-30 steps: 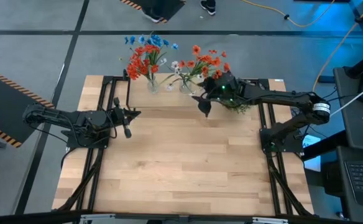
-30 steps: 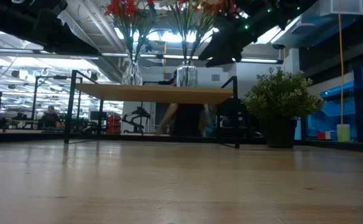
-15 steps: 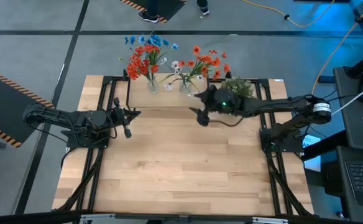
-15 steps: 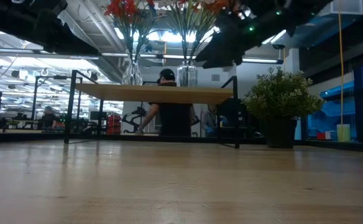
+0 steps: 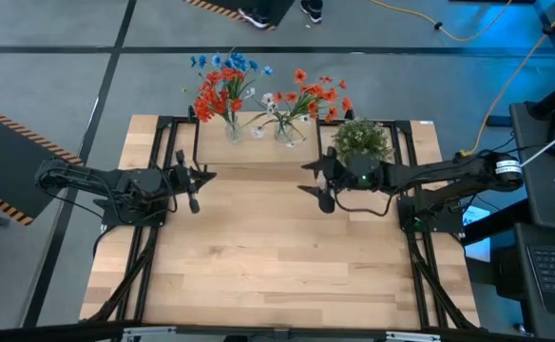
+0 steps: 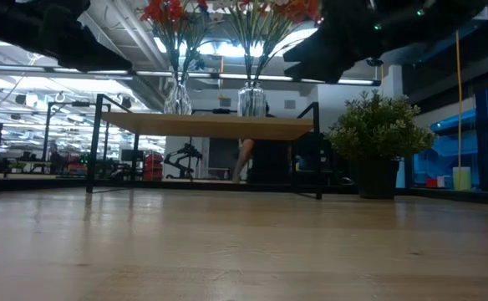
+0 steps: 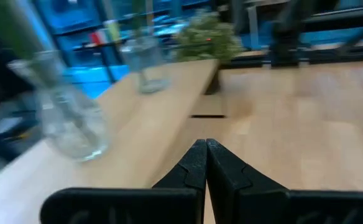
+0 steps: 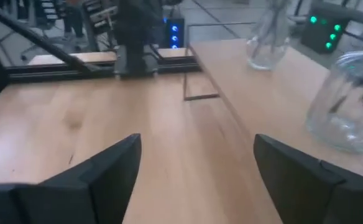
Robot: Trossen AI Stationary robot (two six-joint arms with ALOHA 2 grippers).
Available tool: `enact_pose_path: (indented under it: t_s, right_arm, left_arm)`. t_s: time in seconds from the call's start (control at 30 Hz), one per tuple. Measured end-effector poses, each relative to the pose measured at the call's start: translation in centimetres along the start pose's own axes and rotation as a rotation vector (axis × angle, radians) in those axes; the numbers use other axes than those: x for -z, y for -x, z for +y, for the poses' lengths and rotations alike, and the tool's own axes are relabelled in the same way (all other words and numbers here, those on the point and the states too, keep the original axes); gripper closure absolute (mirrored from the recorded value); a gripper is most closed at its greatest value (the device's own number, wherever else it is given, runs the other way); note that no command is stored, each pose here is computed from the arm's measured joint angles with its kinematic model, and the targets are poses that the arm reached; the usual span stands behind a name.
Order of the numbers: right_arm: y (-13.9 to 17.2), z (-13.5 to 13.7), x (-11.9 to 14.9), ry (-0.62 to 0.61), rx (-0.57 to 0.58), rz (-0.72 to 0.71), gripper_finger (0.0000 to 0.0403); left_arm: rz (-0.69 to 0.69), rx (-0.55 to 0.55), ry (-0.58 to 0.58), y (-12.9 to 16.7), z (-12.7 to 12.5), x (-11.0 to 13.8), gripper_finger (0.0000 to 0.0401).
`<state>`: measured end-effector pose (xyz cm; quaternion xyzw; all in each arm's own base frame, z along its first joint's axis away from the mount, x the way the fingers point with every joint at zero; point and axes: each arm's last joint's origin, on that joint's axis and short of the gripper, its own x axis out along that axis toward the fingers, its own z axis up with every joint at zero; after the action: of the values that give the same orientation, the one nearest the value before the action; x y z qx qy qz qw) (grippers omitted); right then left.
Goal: Pick and place flowers into a vace then onto a shelf
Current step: Return to Home Position
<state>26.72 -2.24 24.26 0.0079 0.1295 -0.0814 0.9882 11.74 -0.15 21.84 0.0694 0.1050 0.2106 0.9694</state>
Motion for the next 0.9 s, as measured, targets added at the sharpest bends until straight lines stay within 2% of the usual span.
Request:
enact_pose_path:
  t_s: [0.1,0.23,0.47,0.63,0.77,0.9]
  right_arm:
    - [0.3,0.2,1.1,0.002,-0.015,-0.065,0.0133]
    - [0.8,0.3,2.8,-0.009,-0.020,-0.124,0.0213]
    - [1.1,0.8,3.7,0.004,-0.045,-0.133,0.0380]
    - [1.4,0.9,3.3,0.030,-0.058,-0.149,0.0395]
    - [2.0,0.8,2.8,0.051,-0.058,-0.173,0.0399]
    - [2.6,0.6,2.4,0.047,-0.055,-0.179,0.0401]
  left_arm:
    - [-0.018,0.077,-0.014,0.2,-0.1,-0.1,0.0397]
    - [-0.059,0.139,-0.036,0.8,0.1,-0.3,0.0397]
    - [-0.139,0.129,-0.008,3.0,1.5,-0.2,0.0398]
    - [-0.203,0.118,0.023,4.3,2.4,0.0,0.0398]
    - [-0.254,0.164,-0.011,3.9,2.1,-0.1,0.0398]
    - [-0.296,0.168,-0.038,3.1,1.6,1.0,0.0398]
